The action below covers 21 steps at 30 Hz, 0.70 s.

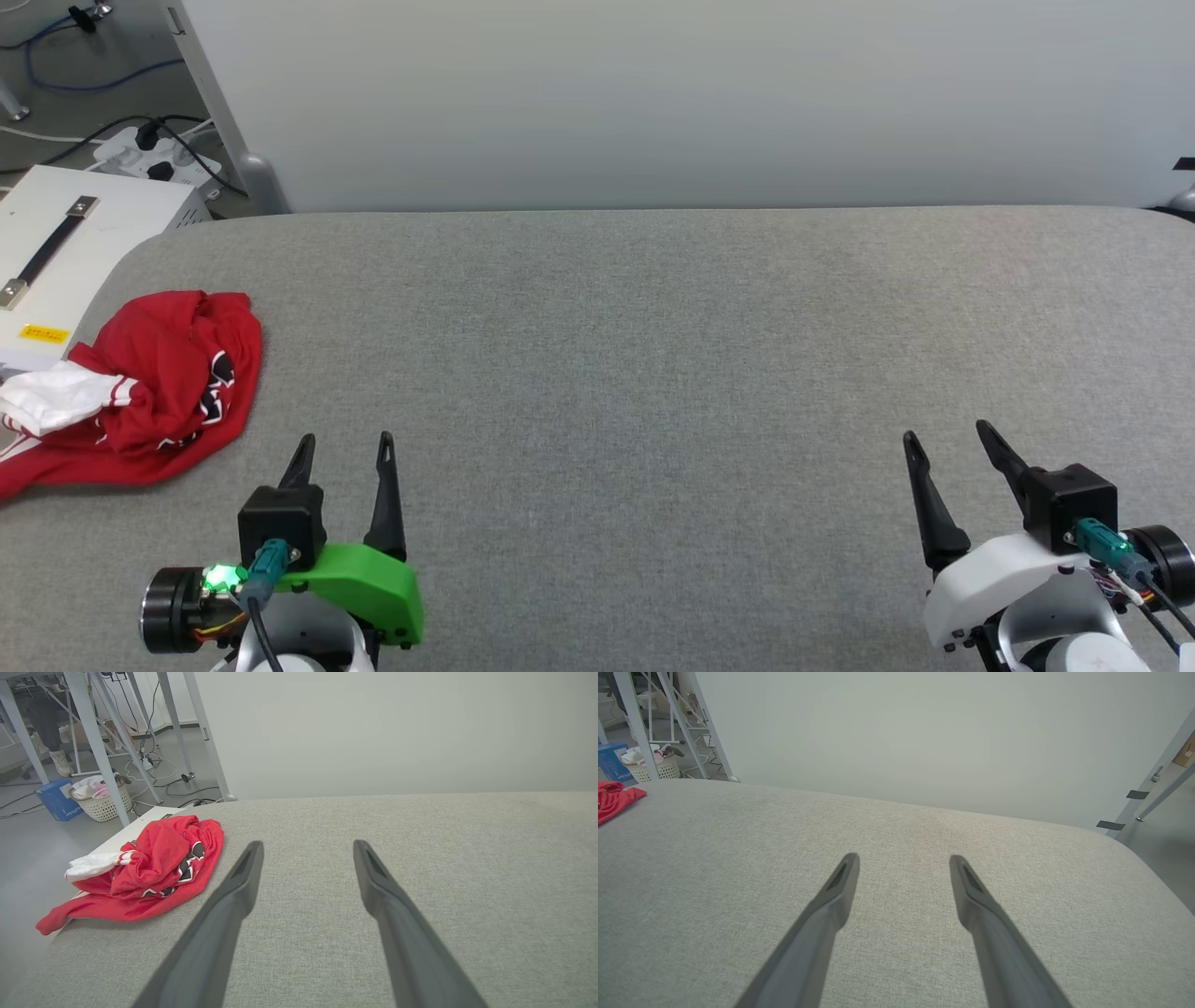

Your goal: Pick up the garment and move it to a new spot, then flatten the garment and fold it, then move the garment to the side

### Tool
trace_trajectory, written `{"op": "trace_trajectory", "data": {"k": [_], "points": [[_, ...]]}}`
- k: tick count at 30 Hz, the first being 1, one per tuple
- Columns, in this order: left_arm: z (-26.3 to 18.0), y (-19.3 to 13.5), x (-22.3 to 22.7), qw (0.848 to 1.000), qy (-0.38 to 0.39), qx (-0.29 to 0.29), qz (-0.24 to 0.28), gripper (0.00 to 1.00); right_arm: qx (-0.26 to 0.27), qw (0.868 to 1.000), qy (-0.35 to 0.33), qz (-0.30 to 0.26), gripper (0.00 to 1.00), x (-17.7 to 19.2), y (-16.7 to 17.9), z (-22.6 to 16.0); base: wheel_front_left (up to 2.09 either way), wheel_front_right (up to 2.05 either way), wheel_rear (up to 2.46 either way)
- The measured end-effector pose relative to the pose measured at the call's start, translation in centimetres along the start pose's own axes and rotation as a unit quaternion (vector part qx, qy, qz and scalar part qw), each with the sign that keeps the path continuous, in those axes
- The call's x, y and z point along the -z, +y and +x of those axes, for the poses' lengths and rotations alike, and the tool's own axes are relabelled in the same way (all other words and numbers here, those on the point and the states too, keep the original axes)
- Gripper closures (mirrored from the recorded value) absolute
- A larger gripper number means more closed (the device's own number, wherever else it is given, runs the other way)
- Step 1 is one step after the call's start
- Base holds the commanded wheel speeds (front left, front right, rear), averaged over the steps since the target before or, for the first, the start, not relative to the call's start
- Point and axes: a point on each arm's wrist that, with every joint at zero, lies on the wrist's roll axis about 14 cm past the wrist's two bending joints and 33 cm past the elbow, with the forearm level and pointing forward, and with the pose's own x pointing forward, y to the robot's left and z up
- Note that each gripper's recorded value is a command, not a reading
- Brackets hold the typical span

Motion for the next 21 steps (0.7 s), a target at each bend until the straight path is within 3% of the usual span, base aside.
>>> {"op": "trace_trajectory", "data": {"k": [21], "points": [[0.0, -0.2, -0.9, 1.0, -0.028, -0.002, -0.012, 0.0, 0.012, 0.998, -0.043, 0.034, 0.0, -1.6, -0.8, -0.1, 0.0, 0.0, 0.0]]}}
